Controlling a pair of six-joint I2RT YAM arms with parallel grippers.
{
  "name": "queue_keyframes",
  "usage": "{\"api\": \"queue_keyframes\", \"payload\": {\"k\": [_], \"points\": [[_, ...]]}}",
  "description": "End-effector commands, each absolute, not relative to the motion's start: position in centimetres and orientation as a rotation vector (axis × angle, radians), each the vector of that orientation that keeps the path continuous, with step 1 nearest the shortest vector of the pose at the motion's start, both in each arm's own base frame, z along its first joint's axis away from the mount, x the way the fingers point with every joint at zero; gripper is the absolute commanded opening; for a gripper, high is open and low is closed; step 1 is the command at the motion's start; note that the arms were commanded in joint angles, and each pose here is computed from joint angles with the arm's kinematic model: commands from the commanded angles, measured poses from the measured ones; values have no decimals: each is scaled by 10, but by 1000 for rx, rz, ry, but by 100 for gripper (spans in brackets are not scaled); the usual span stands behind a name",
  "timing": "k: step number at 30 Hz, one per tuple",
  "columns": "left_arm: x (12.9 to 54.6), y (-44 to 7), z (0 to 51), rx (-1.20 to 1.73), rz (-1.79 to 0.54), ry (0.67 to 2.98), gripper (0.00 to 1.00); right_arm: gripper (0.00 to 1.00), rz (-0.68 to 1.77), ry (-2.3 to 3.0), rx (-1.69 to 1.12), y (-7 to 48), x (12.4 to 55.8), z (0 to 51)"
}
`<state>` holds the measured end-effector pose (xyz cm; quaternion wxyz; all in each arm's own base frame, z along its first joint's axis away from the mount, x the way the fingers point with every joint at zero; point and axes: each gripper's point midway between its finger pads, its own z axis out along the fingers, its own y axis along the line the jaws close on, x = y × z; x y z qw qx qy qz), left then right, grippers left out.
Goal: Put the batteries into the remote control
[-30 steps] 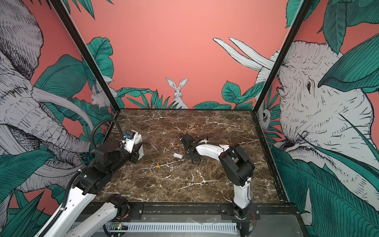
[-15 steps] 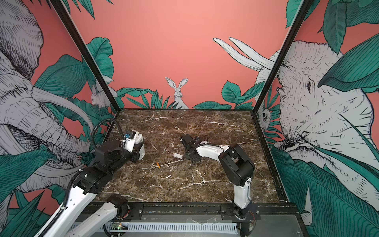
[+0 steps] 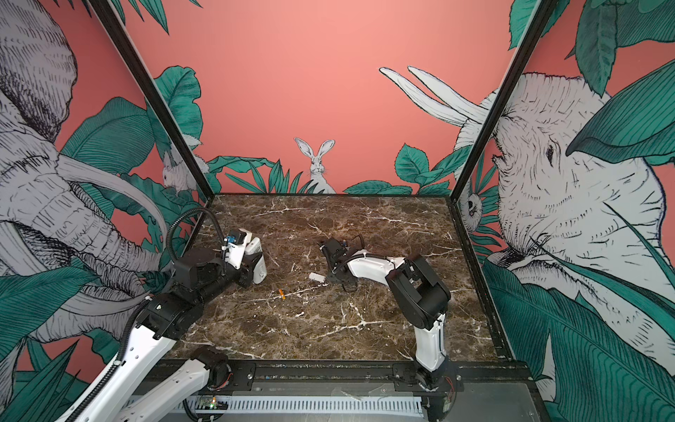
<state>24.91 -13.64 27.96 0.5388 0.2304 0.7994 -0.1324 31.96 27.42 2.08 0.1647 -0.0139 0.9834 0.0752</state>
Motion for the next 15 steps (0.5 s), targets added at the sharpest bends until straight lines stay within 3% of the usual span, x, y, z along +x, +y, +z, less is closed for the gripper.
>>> {"api": "queue_keyframes", "payload": {"k": [1,8,15], "points": [[252,-142,296,531,-358,1848,0,27,82,2928,-114,254,295,-15],[255,-146,296,531,-375,1851,0,25,66,2928,-140,246,292,-14],[258,-148,293,531,-384,1855,0,40,107,2916,-165,248,296,-9]]}}
